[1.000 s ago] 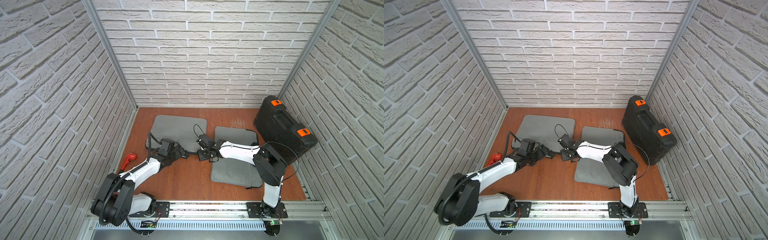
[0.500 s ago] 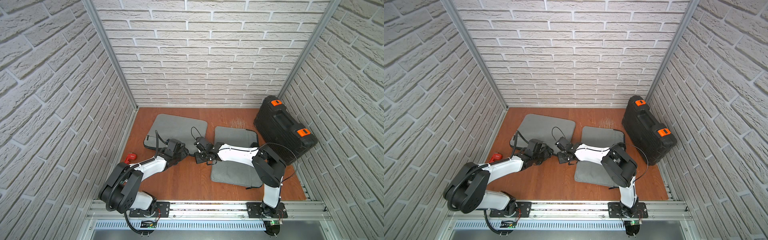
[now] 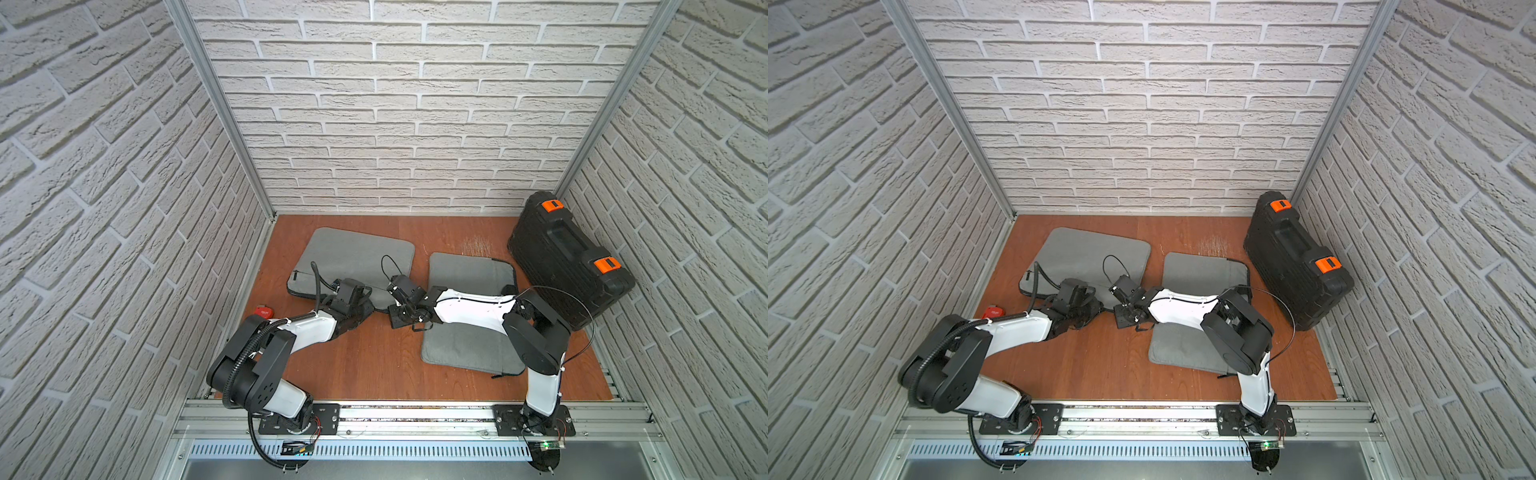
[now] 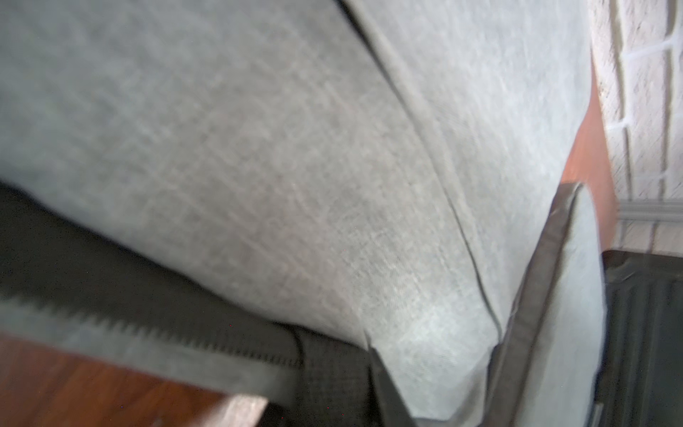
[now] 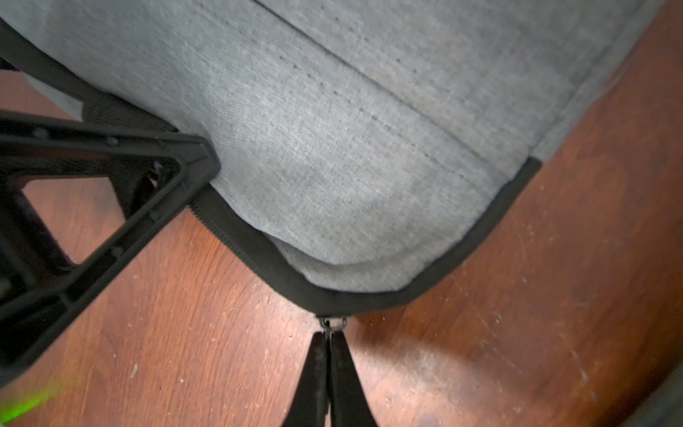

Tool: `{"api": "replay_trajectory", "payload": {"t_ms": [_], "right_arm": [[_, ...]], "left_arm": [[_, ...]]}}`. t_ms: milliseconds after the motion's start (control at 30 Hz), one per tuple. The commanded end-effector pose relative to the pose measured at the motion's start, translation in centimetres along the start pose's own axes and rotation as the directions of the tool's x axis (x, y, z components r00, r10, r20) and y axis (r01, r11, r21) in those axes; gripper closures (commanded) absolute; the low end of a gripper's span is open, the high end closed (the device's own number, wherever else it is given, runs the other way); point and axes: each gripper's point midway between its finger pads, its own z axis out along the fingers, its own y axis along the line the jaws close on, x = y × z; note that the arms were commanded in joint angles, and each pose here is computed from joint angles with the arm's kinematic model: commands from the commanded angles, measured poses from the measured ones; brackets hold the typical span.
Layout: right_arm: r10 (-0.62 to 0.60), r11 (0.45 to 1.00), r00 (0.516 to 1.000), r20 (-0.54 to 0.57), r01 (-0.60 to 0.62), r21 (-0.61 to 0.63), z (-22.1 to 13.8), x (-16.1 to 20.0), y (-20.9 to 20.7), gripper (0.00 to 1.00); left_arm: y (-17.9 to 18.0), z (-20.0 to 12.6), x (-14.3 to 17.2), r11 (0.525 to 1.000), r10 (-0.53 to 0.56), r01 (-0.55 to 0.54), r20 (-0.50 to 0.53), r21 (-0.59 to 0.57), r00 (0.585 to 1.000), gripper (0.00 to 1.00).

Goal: Open the zippered laptop bag and take out the laptop
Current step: Adjust the zippered laptop bag at the center of the board.

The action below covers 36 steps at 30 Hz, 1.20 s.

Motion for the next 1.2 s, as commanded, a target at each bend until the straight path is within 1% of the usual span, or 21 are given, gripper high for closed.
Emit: {"api": "replay_trajectory", "payload": {"t_ms": [0,133,467,667,933,1167], "right_arm": [[-0.033,0.999,0.999,-0.013,0.032,-0.022,0.0,0.7,0.9,0.94],[-0.043,0.999,0.999,-0.009,0.043,0.003,-0.2,0.6,0.4,0.94],[-0.110,0.989,0.994,-0.021,0.112,0.098,-0.8,0.6,-1.4,0.94],[-0.149,0.981,0.988,-0.035,0.152,0.123,-0.8,0.2,-1.9,0.94],[-0.154,0.977,0.987,-0.051,0.160,0.138,-0.3,-0.1,-2.8,0.94],[-0.140,0.979,0.989,-0.043,0.145,0.143,-0.5,-1.0,-3.7,0.94]], "left_arm": [[-0.6,0.5,-0.2,0.999,0.000,-0.001,0.022,0.036,1.000,0.86],[-0.1,0.6,-0.3,1.000,-0.005,0.004,0.016,0.027,1.000,1.00],[0.9,-0.5,-2.0,0.999,-0.032,0.030,0.057,0.034,0.998,1.00],[1.9,-1.6,-3.1,0.999,-0.043,0.041,0.085,0.026,0.995,1.00],[3.1,-2.6,-4.0,0.999,-0.038,0.039,0.110,-0.001,0.993,1.00],[4.2,-3.1,-4.6,0.999,-0.040,0.044,0.119,-0.026,0.992,1.00]]}}
